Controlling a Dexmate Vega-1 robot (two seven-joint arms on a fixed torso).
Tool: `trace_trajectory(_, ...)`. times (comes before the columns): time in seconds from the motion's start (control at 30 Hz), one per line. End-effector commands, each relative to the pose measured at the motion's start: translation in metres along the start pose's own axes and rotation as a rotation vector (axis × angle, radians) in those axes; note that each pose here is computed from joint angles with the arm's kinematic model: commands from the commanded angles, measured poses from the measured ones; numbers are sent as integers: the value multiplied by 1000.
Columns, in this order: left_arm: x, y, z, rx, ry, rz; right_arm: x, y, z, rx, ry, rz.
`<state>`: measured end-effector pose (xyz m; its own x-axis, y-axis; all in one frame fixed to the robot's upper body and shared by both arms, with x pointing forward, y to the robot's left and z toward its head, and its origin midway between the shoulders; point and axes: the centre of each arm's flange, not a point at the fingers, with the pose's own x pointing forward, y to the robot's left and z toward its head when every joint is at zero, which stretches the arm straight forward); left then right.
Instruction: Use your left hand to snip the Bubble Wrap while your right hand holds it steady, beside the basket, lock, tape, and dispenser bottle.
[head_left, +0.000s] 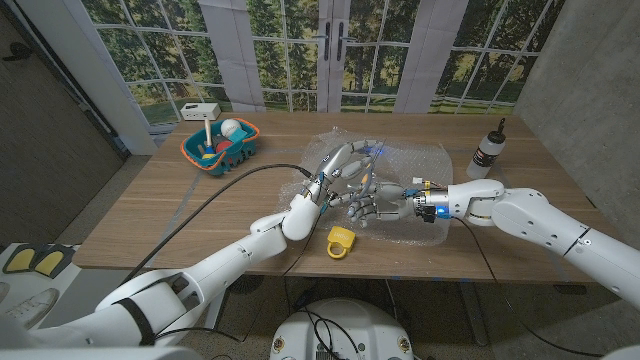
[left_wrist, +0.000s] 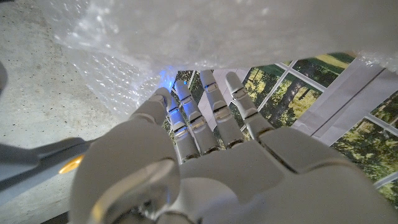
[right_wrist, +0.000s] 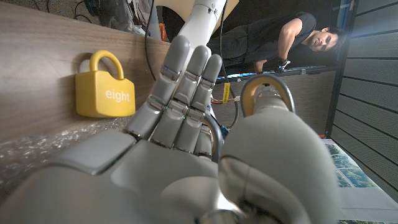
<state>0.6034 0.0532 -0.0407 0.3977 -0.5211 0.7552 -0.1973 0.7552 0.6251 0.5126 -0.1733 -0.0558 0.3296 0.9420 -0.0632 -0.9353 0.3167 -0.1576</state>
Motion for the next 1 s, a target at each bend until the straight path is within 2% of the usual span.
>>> trace_trajectory(0.03, 2, -4, -1, -1, 32, 51, -3, -1, 1, 4, -9, -3)
trace_trajectory(0.33, 1, -4, 0, 14, 35, 48, -5, 0, 2, -1, -14, -2)
trace_trajectory(0.47, 2, -3, 3, 26, 22, 10, -6, 1, 2, -3, -14, -3)
trace_trajectory(1.0, 4, -4, 8, 39, 5, -6, -8, 9, 2, -7, -16, -6)
